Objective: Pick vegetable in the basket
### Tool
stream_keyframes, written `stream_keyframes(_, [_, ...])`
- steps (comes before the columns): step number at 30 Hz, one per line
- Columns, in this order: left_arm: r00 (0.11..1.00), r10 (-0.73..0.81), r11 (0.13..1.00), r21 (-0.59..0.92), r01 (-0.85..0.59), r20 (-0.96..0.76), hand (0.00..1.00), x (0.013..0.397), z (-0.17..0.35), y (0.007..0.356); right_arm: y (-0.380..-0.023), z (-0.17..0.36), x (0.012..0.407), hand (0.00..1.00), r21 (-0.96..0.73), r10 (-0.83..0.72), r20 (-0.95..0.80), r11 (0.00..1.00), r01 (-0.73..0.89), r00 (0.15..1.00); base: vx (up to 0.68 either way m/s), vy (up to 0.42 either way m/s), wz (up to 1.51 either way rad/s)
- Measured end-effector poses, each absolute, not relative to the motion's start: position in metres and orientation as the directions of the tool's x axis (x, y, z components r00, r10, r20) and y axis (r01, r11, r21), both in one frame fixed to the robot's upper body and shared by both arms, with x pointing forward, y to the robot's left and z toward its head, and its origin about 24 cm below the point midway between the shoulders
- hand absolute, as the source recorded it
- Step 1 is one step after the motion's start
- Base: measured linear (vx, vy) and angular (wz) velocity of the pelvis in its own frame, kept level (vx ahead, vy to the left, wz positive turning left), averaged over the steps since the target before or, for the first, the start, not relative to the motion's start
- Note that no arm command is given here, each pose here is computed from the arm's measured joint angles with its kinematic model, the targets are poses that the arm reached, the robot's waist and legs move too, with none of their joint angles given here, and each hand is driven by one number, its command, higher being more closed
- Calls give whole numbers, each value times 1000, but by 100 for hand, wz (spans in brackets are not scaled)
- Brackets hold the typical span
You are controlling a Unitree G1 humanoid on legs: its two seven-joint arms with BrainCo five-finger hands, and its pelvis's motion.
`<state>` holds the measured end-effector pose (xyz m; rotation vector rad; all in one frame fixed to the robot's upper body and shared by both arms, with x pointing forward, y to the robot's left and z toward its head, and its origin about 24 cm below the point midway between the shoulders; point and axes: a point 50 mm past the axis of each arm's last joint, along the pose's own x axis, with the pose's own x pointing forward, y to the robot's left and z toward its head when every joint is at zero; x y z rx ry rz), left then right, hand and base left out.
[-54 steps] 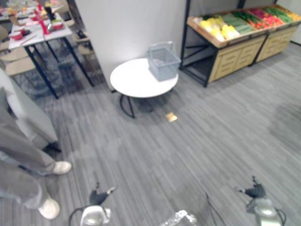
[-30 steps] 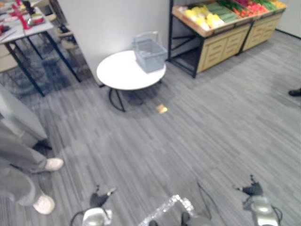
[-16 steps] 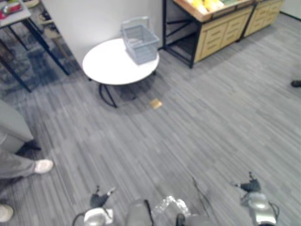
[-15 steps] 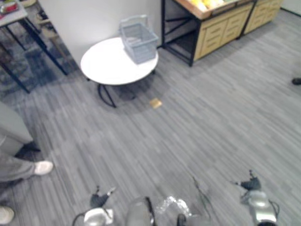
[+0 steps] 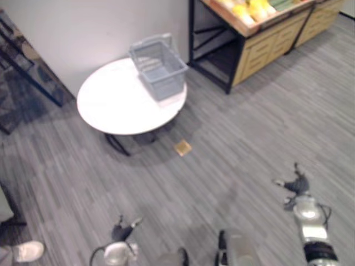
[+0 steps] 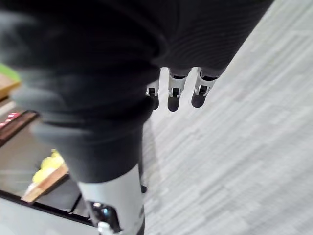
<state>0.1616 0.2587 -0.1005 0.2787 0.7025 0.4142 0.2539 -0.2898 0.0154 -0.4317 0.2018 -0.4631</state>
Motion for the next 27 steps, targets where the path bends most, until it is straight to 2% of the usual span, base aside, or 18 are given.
stream_keyframes(3, [712,448,886,378,-271,-541,0,174,-97,256,-302,38,253,0,-468,-533,19,742,479,846,669,-341,140])
stream_keyframes(5, [664,456,882,397,-252,-593,0,152,-110,253,-292,60,266,0,-512,-478,118,722,465,870,712,-424,84])
stream_keyframes(9, [623,450,889,383,-249,-640,0,132,-121,244,-270,112,300,0,-561,-340,306,691,457,889,797,-486,83])
stream_keyframes(12, [607,447,892,377,-248,-657,0,124,-125,242,-274,147,313,0,-586,-293,403,645,491,867,467,-154,63])
stream_keyframes(14, [595,443,894,377,-241,-671,0,121,-127,242,-279,156,319,0,-607,-284,415,621,496,864,347,8,40])
stream_keyframes(16, [560,428,902,373,-217,-710,0,109,-133,238,-297,155,323,0,-678,-308,370,556,482,876,529,127,42])
stream_keyframes(19, [520,414,907,389,-164,-747,0,95,-140,237,-298,146,324,0,-694,-313,335,556,457,889,516,160,19])
stream_keyframes(24, [551,417,896,428,-118,-722,0,108,-134,248,-282,172,355,0,-715,-266,357,539,446,895,467,65,51])
stream_keyframes(27, [612,431,883,450,-134,-663,0,134,-122,258,-284,204,359,0,-711,-235,438,500,494,868,375,-121,86])
